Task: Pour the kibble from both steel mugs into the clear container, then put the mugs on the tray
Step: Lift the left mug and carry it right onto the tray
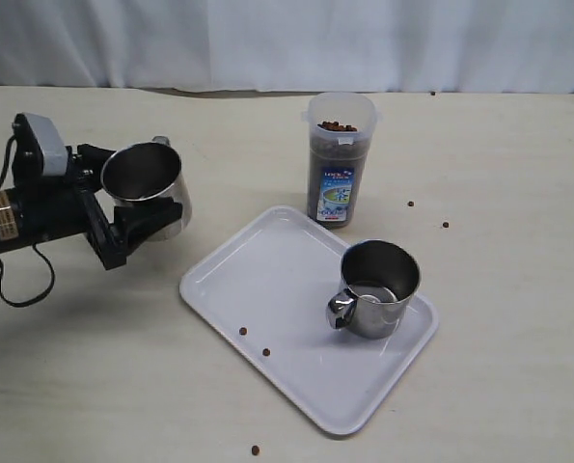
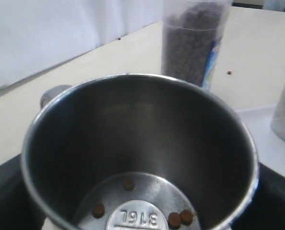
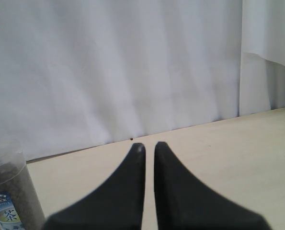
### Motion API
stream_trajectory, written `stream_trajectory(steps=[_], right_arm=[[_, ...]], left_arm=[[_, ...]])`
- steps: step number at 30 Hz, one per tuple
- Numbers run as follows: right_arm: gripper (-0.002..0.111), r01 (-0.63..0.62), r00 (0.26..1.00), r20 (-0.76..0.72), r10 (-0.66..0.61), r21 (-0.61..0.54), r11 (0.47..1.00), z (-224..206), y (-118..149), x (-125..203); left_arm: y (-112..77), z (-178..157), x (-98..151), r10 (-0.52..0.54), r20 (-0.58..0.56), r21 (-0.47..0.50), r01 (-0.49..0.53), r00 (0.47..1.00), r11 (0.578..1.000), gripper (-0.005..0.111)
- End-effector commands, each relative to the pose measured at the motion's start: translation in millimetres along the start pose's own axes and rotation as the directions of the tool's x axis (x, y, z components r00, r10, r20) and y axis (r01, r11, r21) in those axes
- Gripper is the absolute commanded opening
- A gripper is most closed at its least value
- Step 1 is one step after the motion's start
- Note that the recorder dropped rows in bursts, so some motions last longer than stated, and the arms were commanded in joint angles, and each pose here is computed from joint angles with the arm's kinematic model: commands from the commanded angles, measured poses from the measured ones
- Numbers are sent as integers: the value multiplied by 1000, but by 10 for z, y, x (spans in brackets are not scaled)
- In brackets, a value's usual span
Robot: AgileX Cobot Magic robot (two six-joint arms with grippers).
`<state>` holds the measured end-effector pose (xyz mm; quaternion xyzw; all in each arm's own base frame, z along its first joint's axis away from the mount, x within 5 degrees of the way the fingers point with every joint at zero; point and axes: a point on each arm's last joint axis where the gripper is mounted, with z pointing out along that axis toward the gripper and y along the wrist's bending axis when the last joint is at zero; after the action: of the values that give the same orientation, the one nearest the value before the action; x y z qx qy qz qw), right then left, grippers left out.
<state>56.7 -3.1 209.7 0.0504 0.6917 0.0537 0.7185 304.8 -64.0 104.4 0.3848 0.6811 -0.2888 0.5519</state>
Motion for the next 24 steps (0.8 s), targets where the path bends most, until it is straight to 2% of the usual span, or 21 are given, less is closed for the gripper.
stream_trajectory(steps=[1,4,8,11,19,24], right_arm=[[5,2,1000,-3,-2,3,1000,-2,-5,12],[5,2,1000,-3,-2,3,1000,-2,-5,12],[5,2,1000,-3,-2,3,1000,-2,-5,12],[5,2,1000,-3,-2,3,1000,-2,-5,12],[5,2,1000,-3,-2,3,1000,-2,-5,12],[5,2,1000,-3,-2,3,1000,-2,-5,12]], left_arm=[[-215,184,-99,12,25,105,-14,1000,994,0],[-360,406,-217,53,58,170,-62,997,983,0],[-512,768,-252,118,-18,199,-112,993,974,0],[-565,969,-225,109,-18,236,-102,994,966,0],[-559,1073,60,40,-68,257,-21,997,966,0],[-551,1077,98,42,-89,247,-18,995,969,0]])
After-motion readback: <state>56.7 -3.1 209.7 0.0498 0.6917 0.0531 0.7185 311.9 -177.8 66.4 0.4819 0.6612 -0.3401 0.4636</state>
